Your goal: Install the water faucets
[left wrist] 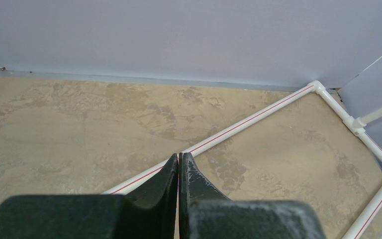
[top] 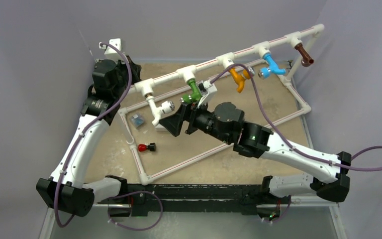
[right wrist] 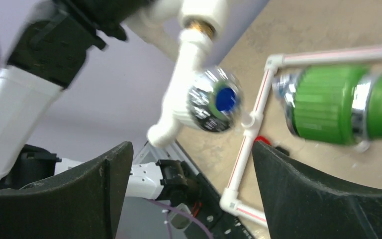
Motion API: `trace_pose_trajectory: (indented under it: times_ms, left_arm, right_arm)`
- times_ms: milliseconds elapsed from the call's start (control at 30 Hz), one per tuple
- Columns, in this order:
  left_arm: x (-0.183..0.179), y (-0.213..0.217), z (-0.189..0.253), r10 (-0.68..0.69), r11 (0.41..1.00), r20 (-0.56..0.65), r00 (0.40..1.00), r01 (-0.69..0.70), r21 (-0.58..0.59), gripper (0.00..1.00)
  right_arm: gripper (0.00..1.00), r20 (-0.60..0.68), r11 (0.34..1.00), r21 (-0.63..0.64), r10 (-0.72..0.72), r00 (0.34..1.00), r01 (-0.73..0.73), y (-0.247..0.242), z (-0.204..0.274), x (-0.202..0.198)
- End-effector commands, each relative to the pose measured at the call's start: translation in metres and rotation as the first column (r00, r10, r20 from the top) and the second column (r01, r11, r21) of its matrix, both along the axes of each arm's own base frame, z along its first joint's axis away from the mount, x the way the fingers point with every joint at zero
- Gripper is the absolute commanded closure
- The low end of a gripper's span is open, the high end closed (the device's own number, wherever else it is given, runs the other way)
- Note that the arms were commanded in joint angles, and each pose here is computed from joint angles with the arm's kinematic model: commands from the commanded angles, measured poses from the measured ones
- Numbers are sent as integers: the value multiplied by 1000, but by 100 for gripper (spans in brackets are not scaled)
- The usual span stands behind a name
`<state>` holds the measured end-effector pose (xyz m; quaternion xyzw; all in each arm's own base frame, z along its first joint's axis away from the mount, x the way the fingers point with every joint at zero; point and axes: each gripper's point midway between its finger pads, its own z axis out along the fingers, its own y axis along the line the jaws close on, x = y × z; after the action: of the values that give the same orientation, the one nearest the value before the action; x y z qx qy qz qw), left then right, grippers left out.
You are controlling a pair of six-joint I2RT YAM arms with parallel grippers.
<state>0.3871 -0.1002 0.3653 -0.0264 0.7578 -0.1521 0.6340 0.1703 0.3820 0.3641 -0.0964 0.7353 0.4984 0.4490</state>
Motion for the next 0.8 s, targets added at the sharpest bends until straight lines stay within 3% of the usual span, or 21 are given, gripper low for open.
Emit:
trace_pose_trajectory:
  times_ms: [0, 333, 567, 700, 767]
  left_arm:
    - [-20, -10, -57, -67, 996, -193, 979, 76, 38, 100]
    - [-19, -11, -60, -68, 996, -202, 977, 78, 40, 100]
    - [-18, -10, -63, -62, 996, -209, 976, 73, 46, 100]
    - [-17, -8, -63, -55, 996, -209, 976, 67, 51, 100]
    - [-17, -9, -65, -56, 996, -213, 975, 69, 51, 100]
  right_arm:
    - [11, 221, 987, -108, 138, 965, -117, -26, 59, -20]
    - [20, 495, 910, -379, 352, 795, -167, -49, 104, -32]
    - [22, 663, 851, -513, 474, 579, -110, -50, 110, -30]
    - [23, 761, 831, -556, 517, 393, -16, -48, 117, -28]
    - [23, 771, 811, -585, 543, 334, 31, -44, 110, -26]
